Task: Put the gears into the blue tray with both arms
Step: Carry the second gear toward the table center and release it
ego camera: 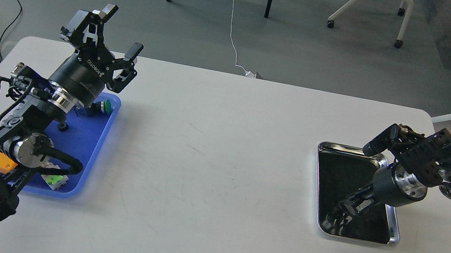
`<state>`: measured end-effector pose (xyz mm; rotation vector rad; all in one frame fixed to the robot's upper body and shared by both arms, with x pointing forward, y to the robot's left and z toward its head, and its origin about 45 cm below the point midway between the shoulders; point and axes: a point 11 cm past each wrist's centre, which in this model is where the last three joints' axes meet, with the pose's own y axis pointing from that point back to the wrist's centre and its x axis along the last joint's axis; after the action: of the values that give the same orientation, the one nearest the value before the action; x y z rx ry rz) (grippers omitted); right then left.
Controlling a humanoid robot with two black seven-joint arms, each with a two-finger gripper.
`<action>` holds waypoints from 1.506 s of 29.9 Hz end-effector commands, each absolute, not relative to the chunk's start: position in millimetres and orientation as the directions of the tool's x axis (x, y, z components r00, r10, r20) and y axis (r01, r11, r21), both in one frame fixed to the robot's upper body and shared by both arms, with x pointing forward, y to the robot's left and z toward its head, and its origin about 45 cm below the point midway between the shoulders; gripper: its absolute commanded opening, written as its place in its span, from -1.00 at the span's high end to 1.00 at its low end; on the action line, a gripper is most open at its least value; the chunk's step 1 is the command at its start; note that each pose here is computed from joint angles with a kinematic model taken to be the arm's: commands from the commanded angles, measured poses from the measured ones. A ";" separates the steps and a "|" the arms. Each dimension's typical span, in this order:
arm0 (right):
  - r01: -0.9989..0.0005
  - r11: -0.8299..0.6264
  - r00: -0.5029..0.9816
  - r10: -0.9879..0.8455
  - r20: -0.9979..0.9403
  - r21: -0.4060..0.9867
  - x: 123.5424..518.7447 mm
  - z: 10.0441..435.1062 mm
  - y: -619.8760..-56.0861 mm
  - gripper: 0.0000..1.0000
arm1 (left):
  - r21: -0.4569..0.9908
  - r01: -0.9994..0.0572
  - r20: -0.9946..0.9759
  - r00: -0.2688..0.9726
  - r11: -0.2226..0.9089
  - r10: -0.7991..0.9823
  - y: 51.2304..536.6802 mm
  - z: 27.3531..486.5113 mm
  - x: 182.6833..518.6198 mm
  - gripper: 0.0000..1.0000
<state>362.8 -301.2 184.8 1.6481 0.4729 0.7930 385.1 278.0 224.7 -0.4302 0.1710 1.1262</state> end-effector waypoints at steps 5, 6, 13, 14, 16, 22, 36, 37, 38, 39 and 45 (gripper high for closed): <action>-0.187 -0.355 0.627 0.675 0.390 0.916 396.0 244.0 -235.5 0.63 | -0.247 -0.902 -0.342 0.424 0.355 0.839 281.2 225.7 385.4 -0.96; -0.184 -0.383 0.626 0.665 0.409 0.905 397.9 249.5 -222.1 0.63 | -0.248 -0.902 -0.342 0.422 0.352 0.840 281.9 226.3 385.6 -0.96; -0.136 -0.432 0.558 0.710 0.430 0.891 402.7 242.4 -141.6 0.63 | -0.251 -0.905 -0.328 0.413 0.343 0.849 290.8 230.4 386.4 -0.96; -0.134 -0.432 0.547 0.718 0.430 0.892 404.0 238.7 -130.3 0.63 | -0.251 -0.905 -0.327 0.413 0.343 0.850 291.8 230.8 386.4 -0.96; -0.131 -0.451 0.520 0.727 0.448 0.883 404.4 228.2 -103.7 0.62 | -0.255 -0.908 -0.336 0.405 0.332 0.850 296.6 232.6 386.8 -0.96; -0.131 -0.488 0.540 0.695 0.475 0.863 404.1 199.9 -76.9 0.62 | -0.253 -0.914 -0.329 0.389 0.317 0.860 309.9 236.7 386.9 -0.96; -0.143 -0.541 0.632 0.594 0.497 0.829 393.2 152.0 -99.7 0.62 | -0.257 -0.908 -0.326 0.404 0.331 0.855 310.7 237.8 385.8 -0.96; -0.144 -0.545 0.637 0.588 0.499 0.826 393.2 152.3 -99.3 0.62 | -0.257 -0.908 -0.326 0.404 0.331 0.855 310.7 237.8 385.8 -0.96; -0.141 -0.547 0.639 0.587 0.498 0.825 392.4 152.1 -98.7 0.62 | -0.257 -0.908 -0.326 0.404 0.331 0.855 310.7 237.8 385.8 -0.96; -0.134 -0.549 0.640 0.588 0.495 0.825 390.2 151.3 -97.5 0.62 | -0.254 -0.909 -0.328 0.402 0.330 0.855 311.0 236.6 385.1 -0.96; -0.086 -0.553 0.643 0.605 0.470 0.829 376.5 145.9 -92.3 0.56 | -0.252 -0.909 -0.329 0.402 0.331 0.854 311.1 235.2 383.9 -0.96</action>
<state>380.5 -93.4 147.5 1.9540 0.3930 0.9746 384.3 311.3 235.3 -0.4288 0.1460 1.1593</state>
